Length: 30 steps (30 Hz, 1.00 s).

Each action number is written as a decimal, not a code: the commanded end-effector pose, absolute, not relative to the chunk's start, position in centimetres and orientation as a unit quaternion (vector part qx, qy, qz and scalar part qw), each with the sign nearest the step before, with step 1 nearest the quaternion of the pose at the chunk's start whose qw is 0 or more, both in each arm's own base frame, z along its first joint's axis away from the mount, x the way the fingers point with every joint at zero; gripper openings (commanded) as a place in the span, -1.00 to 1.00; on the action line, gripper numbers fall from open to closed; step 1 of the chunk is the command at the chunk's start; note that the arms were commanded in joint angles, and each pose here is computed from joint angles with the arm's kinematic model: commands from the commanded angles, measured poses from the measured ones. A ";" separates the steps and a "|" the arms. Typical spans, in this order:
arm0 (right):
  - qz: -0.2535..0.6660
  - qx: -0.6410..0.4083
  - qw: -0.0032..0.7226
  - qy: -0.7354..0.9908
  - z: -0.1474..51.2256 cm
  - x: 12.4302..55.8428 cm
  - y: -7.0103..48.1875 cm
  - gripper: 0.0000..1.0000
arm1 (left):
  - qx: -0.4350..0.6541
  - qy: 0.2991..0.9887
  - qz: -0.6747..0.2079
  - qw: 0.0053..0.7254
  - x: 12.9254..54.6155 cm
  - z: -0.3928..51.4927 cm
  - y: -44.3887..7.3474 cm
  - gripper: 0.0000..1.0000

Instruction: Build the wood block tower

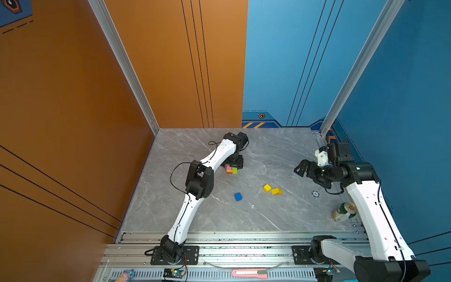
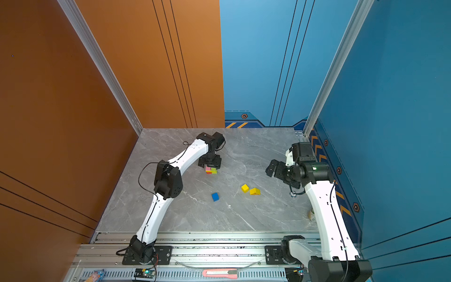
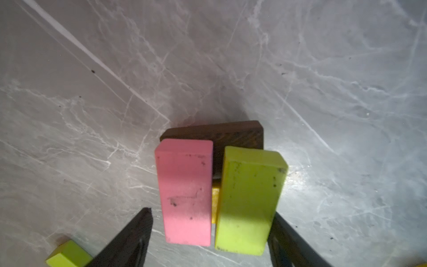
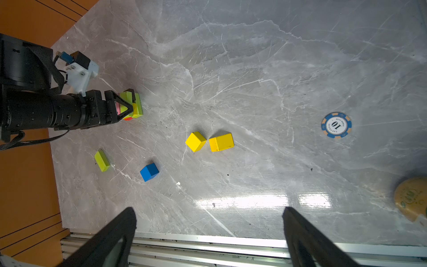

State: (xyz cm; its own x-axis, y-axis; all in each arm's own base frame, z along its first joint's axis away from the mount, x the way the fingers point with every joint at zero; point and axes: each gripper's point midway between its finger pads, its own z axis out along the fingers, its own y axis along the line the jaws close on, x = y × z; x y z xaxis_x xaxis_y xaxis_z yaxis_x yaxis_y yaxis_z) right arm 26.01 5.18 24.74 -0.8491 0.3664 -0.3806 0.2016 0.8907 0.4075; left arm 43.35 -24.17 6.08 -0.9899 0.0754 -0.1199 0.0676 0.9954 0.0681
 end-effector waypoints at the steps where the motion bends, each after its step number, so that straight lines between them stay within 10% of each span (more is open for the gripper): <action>1: 0.177 0.154 0.222 0.946 24.6 25.9 5.0 1.00 | 0.026 0.998 0.044 0.036 42.8 4.6 -23.3 0.55; 30: 0.180 0.155 0.220 0.946 24.4 25.9 5.1 1.00 | 0.005 0.999 0.022 0.038 43.4 4.7 -24.0 0.50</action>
